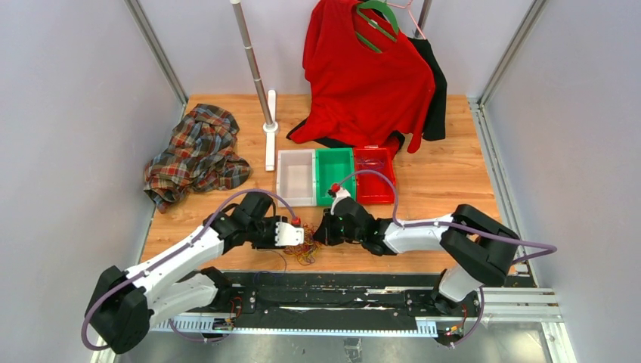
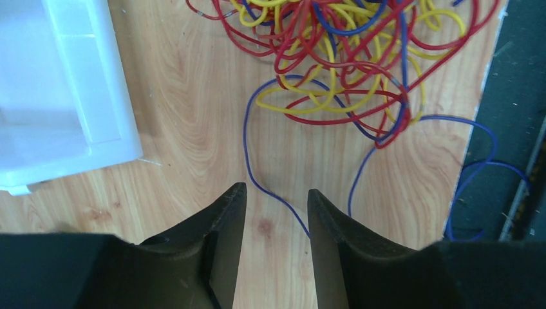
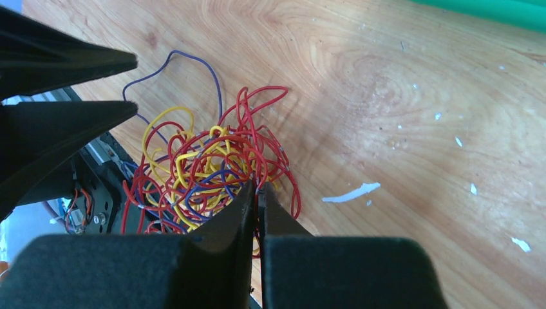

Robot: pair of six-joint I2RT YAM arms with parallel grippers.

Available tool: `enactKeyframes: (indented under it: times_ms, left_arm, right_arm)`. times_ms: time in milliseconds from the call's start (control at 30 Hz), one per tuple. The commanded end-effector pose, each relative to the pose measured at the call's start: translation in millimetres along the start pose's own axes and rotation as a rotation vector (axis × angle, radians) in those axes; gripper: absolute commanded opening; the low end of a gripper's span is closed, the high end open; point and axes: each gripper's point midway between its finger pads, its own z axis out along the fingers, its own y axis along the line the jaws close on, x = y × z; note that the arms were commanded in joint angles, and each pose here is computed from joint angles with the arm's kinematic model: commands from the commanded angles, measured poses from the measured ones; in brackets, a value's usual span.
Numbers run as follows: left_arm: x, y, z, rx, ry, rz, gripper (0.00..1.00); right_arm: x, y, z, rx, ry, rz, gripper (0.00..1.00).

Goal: Untangle the cables

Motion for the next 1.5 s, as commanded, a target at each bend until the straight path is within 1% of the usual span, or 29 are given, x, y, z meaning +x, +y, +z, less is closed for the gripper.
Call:
enactKeyframes:
  times_ms: [0, 67, 200, 267, 333, 400, 533, 600, 700, 767, 867, 1000, 1100, 1133, 1200, 1233, 1267, 1367, 1467]
  left_arm:
    - [-8.6, 18.4, 10.5, -0.049, -0.009, 0.106, 0.45]
    - [-5.2, 16.8, 16.7, -0.025, 0.016, 0.128, 0.45]
    - [-9.2, 34.0, 23.6, -0.078, 0.018, 0.142, 0.46]
    - [-7.3, 29.4, 27.1, -0.041, 0.029, 0.144, 0.46]
    - [1.7, 17.8, 29.0, 0.027, 0.070, 0.133, 0.44]
    - [7.3, 15.8, 30.4, 0.046, 0.102, 0.124, 0.42]
    - [9.5, 15.8, 35.9, 0.068, 0.126, 0.091, 0.33]
    - [11.1, 15.0, 38.4, 0.074, 0.135, 0.072, 0.24]
    - [10.3, 24.8, 35.8, 0.034, 0.155, 0.035, 0.03]
    - [2.4, 42.6, 26.8, -0.020, 0.160, -0.024, 0.01]
    - [-16.5, 72.9, 1.9, -0.099, 0.115, -0.125, 0.01]
    - [-40.7, 115.5, -45.0, -0.257, 0.072, -0.112, 0.01]
    - [-61.1, 127.7, -79.6, -0.309, 0.011, -0.106, 0.01]
    - [-69.2, 130.3, -89.1, -0.324, -0.019, -0.124, 0.01]
    - [-82.1, 114.4, -95.3, -0.251, -0.081, -0.142, 0.01]
    - [-86.9, 102.9, -94.5, -0.204, -0.112, -0.157, 0.04]
    - [-89.8, 93.3, -90.9, -0.166, -0.132, -0.163, 0.09]
    - [-91.9, 61.7, -70.3, -0.062, -0.136, -0.111, 0.30]
    - [-95.1, 34.9, -48.2, 0.032, -0.113, -0.080, 0.40]
  right_arm:
    - [-17.1, -1.9, -12.3, -0.022, -0.105, 0.020, 0.01]
    - [-21.0, -8.3, -18.3, -0.007, -0.127, 0.023, 0.01]
    - [-21.2, -16.2, -24.3, 0.012, -0.128, 0.010, 0.01]
    - [-19.9, -13.1, -22.7, -0.011, -0.111, -0.001, 0.01]
    - [-19.2, -10.8, -21.2, -0.023, -0.099, -0.010, 0.01]
    - [-18.9, -13.6, -22.9, -0.016, -0.100, -0.010, 0.01]
    - [-26.7, -24.0, -37.0, 0.004, -0.137, 0.006, 0.01]
    - [-33.6, -28.6, -47.5, 0.008, -0.164, 0.013, 0.01]
    - [-42.4, -32.1, -62.2, 0.004, -0.193, 0.005, 0.01]
    - [-46.5, -32.4, -70.6, -0.006, -0.200, -0.006, 0.01]
    - [-51.7, -38.2, -80.7, -0.003, -0.218, 0.004, 0.01]
    - [-58.1, -37.4, -88.9, -0.025, -0.245, 0.019, 0.01]
    - [-58.2, -35.7, -90.0, -0.024, -0.235, 0.023, 0.01]
    - [-58.9, -33.2, -90.0, -0.035, -0.233, 0.027, 0.01]
    - [-62.7, -24.4, -89.6, -0.074, -0.237, 0.040, 0.01]
    - [-64.1, -22.6, -89.2, -0.074, -0.232, 0.048, 0.01]
    - [-67.5, -21.2, -89.5, -0.070, -0.235, 0.051, 0.01]
    - [-67.7, -34.9, -89.9, 0.034, -0.208, 0.073, 0.01]
    - [-61.2, -64.3, -93.4, 0.191, -0.205, 0.115, 0.01]
